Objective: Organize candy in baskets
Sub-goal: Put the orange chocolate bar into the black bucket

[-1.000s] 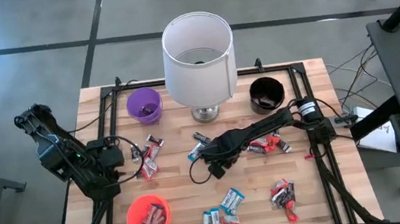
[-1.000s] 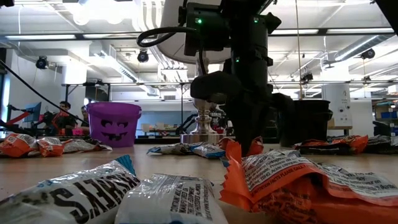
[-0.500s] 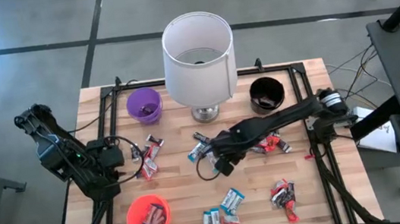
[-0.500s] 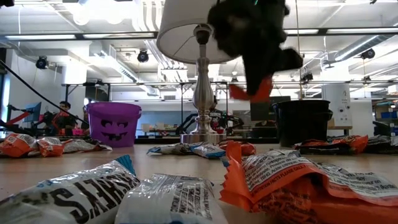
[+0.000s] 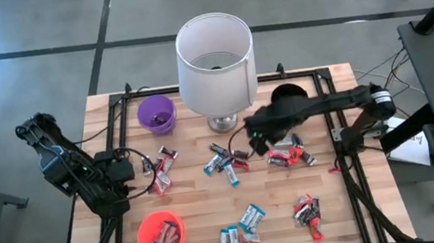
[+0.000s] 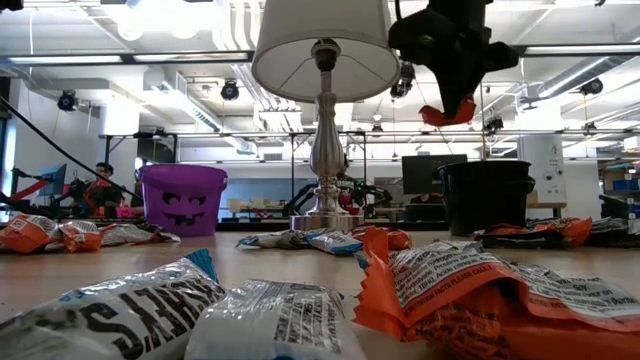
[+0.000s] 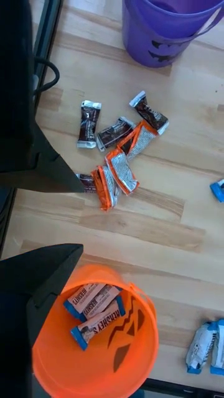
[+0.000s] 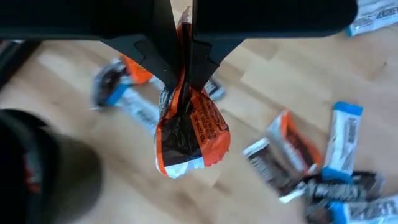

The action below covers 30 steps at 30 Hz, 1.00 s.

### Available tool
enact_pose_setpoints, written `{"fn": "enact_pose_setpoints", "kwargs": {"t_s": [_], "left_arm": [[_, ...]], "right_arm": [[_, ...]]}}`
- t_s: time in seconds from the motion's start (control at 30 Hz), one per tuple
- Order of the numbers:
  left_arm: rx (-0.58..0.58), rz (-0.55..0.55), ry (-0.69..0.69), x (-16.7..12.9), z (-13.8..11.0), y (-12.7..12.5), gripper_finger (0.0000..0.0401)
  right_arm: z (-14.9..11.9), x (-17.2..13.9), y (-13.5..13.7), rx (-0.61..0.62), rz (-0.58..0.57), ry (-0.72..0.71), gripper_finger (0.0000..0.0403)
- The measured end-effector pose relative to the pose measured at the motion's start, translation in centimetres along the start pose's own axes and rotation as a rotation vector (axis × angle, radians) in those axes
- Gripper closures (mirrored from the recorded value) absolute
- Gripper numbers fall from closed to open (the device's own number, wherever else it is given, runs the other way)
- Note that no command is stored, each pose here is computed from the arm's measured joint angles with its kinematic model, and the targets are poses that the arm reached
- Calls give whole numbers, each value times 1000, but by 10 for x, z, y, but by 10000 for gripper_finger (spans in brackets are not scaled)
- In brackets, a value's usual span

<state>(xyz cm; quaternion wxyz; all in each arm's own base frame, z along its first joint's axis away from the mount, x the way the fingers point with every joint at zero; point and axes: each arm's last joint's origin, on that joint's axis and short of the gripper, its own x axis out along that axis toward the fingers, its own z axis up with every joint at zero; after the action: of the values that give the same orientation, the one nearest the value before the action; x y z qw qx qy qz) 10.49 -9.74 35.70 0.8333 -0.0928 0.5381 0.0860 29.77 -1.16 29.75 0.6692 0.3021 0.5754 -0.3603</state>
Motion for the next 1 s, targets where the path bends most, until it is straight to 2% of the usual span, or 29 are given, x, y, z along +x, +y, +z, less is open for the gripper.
{"fn": "enact_pose_setpoints", "kwargs": {"t_s": [0.43, 0.67, 0.83, 1.0], "left_arm": [[0, 0, 0, 0, 0, 0, 276], [-1, 3, -6, 0, 0, 0, 276], [-39, 11, -21, 0, 1, 0, 276], [-69, 11, -22, 0, 1, 0, 276]], "right_arm": [[35, -29, -84, 153, -39, -37, 391], [51, -33, -123, 190, -47, -37, 391], [60, -31, -142, 205, -19, -5, 390], [58, -31, -146, 189, -16, 29, 390]]}}
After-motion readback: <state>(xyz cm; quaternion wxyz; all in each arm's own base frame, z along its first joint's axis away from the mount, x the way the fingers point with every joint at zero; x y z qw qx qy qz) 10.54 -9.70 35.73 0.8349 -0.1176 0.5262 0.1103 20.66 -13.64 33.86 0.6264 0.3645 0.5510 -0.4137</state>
